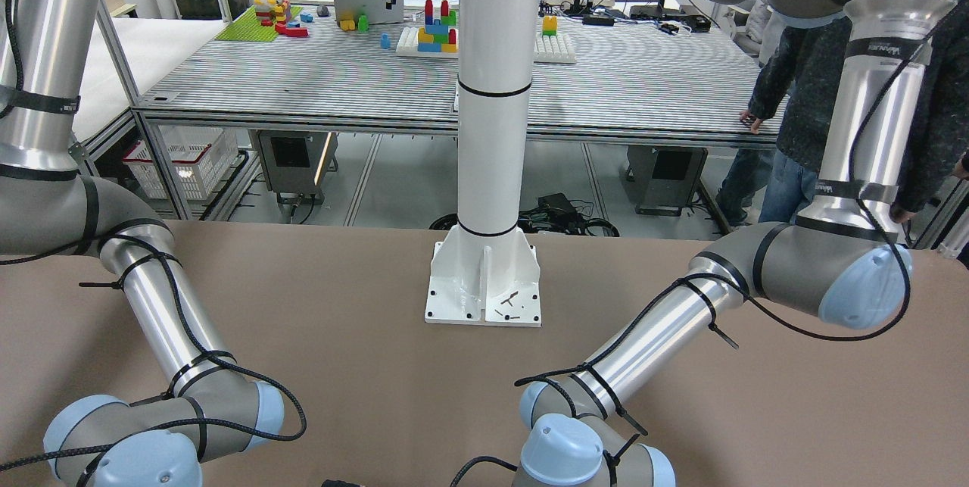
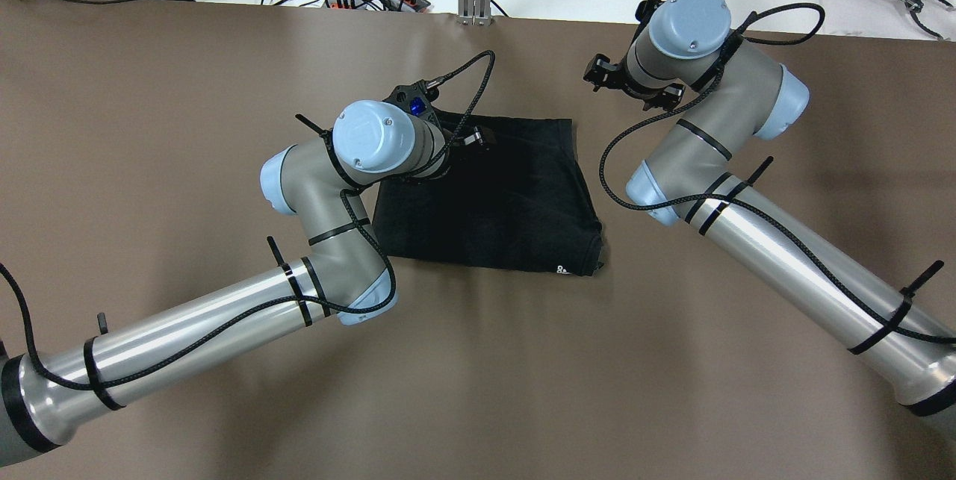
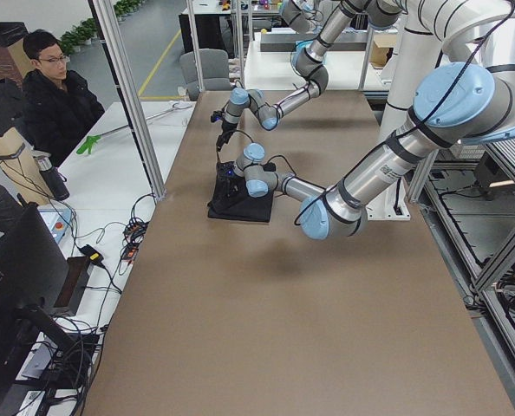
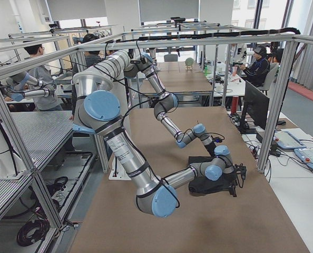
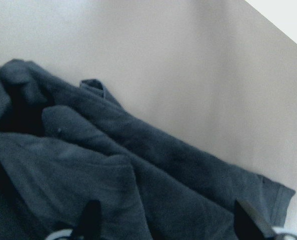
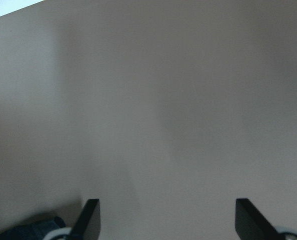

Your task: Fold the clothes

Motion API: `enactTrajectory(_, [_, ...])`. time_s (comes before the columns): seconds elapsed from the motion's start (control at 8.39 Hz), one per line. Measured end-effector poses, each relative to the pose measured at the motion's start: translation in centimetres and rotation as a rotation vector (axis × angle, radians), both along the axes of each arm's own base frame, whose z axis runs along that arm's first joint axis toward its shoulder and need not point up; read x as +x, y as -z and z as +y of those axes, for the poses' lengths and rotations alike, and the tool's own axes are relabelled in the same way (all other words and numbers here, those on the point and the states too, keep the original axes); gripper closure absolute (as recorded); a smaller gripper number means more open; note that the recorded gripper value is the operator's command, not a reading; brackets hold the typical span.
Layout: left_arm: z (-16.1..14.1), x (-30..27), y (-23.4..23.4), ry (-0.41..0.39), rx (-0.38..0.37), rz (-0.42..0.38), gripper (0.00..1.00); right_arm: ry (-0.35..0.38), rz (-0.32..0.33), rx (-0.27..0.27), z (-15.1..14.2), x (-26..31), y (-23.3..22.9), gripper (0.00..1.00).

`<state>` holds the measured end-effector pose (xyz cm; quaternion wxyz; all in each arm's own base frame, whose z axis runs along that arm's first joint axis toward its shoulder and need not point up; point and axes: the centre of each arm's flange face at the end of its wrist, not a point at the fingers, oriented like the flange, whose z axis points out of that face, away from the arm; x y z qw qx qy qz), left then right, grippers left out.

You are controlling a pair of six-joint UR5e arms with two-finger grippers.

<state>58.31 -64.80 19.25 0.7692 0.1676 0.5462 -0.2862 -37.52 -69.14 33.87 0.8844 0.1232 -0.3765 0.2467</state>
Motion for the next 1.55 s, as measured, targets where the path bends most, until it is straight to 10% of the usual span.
enactTrajectory(0.72, [-11.0, -9.6, -7.8, 0.154, 0.024, -0.114, 0.06, 0.011, 0.036, 0.001, 0.7, 0.7, -3.3, 0.05])
enactTrajectory(1.55, [-14.2, -36.1, -23.7, -0.101, 0.201, -0.455, 0.06, 0.235, 0.274, 0.206, -1.5, 12.3, -10.4, 0.05])
